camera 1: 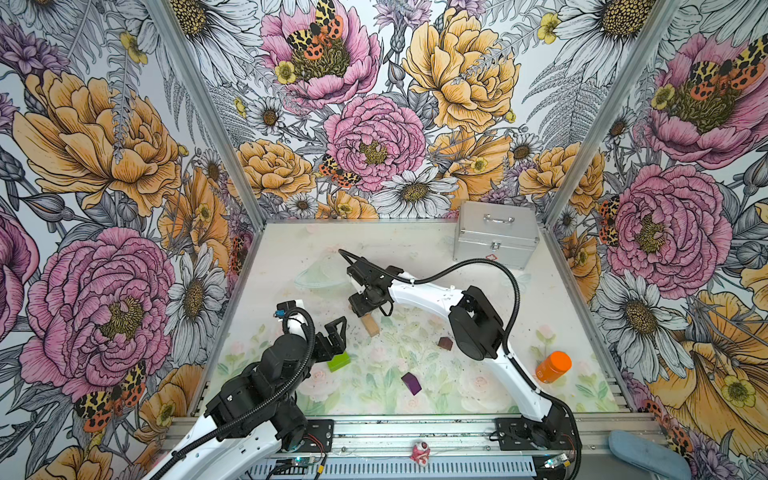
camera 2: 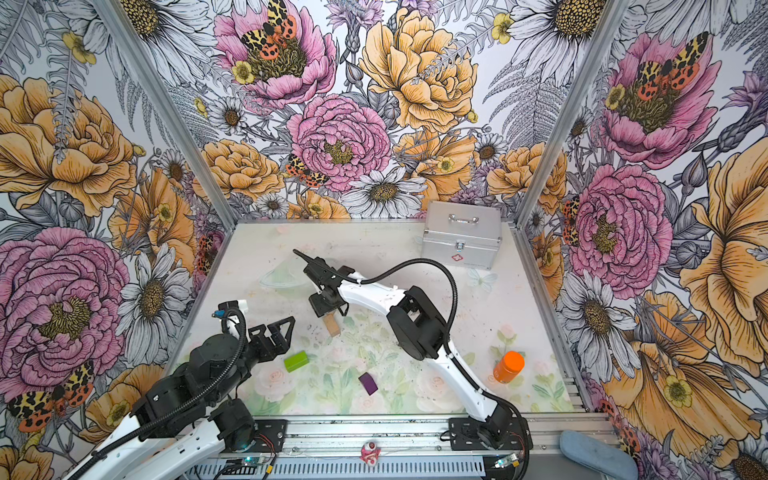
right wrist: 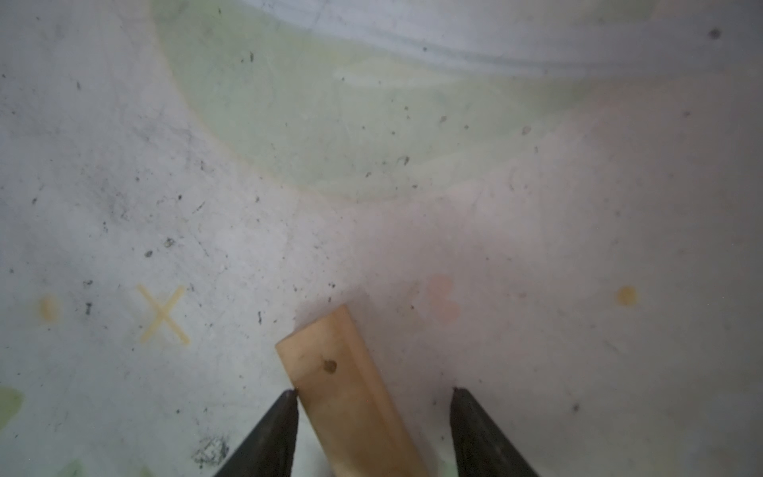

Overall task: Build the wood block tower
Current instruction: 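Lower the right gripper and close it on the stick while the left arm moves forward, then lift the wooden stick with the right gripper while the left arm reaches forward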

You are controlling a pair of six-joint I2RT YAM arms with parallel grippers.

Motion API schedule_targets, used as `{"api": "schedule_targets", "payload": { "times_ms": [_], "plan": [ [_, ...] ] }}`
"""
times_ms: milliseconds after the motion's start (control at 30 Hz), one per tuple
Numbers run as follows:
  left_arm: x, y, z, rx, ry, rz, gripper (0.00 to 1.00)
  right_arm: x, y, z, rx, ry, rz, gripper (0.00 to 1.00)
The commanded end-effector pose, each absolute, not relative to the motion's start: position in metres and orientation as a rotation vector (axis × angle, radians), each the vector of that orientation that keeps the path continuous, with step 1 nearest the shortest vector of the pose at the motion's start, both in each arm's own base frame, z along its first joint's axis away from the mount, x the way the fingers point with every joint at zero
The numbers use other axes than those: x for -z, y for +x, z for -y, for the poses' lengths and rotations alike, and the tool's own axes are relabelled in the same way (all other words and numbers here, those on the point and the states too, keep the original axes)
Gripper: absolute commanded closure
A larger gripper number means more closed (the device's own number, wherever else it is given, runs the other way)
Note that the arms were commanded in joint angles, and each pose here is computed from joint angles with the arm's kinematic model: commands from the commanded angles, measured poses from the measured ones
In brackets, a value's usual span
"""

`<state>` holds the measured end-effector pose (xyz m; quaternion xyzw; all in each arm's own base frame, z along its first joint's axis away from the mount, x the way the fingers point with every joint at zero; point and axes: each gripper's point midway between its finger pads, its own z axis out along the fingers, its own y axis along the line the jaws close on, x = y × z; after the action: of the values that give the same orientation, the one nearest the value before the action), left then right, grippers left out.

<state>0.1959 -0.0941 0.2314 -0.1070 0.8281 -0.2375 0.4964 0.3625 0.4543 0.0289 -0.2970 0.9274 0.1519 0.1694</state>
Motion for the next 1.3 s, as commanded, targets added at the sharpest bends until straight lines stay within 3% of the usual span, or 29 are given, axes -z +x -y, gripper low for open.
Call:
{"api": "schedule_targets", "payload": {
  "times_ms": [0,600,1267],
  "plan": [
    [-0.238,0.198,0.1,0.565,-0.196,-2.044,0.01,-0.015,0.357,-0.443,-0.404,-0.822,-2.692,0.39],
    [-0.295,0.227,0.113,0.534,-0.038,-2.073,0.01,-0.02,0.375,-0.409,-0.419,-0.705,-2.739,0.4],
    [-0.3,0.275,0.137,0.562,0.043,-2.111,0.01,-0.039,0.401,-0.345,-0.342,-0.545,-2.761,0.4]
  ]
}}
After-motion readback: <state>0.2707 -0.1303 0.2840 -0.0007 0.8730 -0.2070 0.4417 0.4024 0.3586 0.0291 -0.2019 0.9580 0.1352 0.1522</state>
